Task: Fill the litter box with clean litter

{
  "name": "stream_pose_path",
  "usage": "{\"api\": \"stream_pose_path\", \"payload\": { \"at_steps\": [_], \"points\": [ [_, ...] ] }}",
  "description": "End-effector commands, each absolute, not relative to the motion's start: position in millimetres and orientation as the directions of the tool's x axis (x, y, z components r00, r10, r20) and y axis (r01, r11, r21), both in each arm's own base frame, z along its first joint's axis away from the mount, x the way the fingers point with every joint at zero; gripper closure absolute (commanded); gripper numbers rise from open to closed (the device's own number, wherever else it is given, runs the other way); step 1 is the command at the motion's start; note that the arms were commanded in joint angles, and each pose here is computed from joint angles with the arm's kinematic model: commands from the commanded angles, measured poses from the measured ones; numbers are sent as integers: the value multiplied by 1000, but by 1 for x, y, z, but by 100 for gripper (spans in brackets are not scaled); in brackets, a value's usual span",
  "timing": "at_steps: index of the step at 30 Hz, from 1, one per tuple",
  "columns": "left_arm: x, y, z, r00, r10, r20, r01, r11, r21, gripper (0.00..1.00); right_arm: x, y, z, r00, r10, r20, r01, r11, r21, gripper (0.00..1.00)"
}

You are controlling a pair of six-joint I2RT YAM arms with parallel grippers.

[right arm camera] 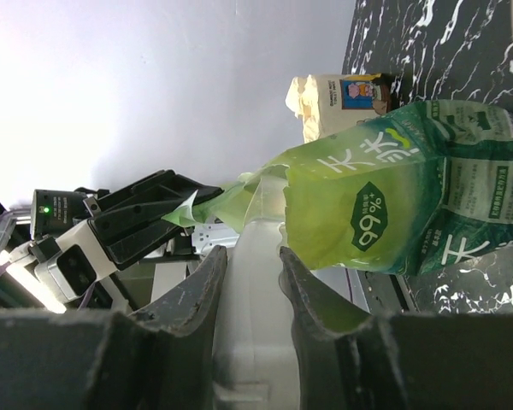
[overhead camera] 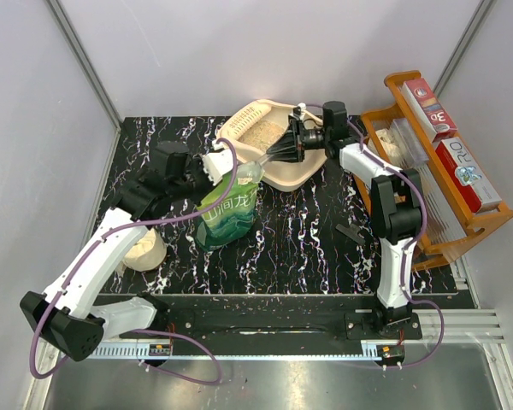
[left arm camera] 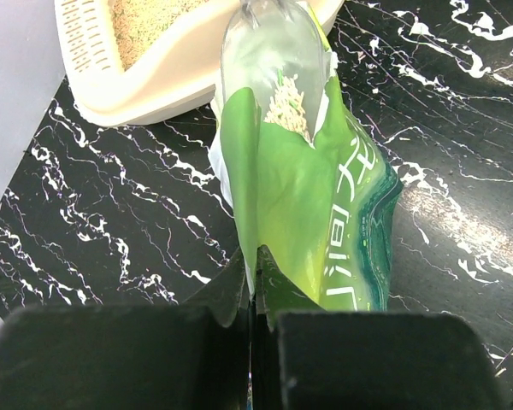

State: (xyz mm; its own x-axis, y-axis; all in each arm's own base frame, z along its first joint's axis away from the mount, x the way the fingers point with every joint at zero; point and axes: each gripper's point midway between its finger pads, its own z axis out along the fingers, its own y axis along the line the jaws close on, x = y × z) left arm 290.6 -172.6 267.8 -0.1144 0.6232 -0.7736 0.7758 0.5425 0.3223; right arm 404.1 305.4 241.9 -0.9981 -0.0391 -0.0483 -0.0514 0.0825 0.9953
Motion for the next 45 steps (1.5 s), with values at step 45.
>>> {"api": "stream_pose_path", "payload": {
  "at_steps": [45],
  "points": [
    [316, -167, 316, 50, 632, -773, 669, 553, 496, 100, 401, 268, 286, -995, -39, -92, -93, 31, 995, 100]
  ]
}}
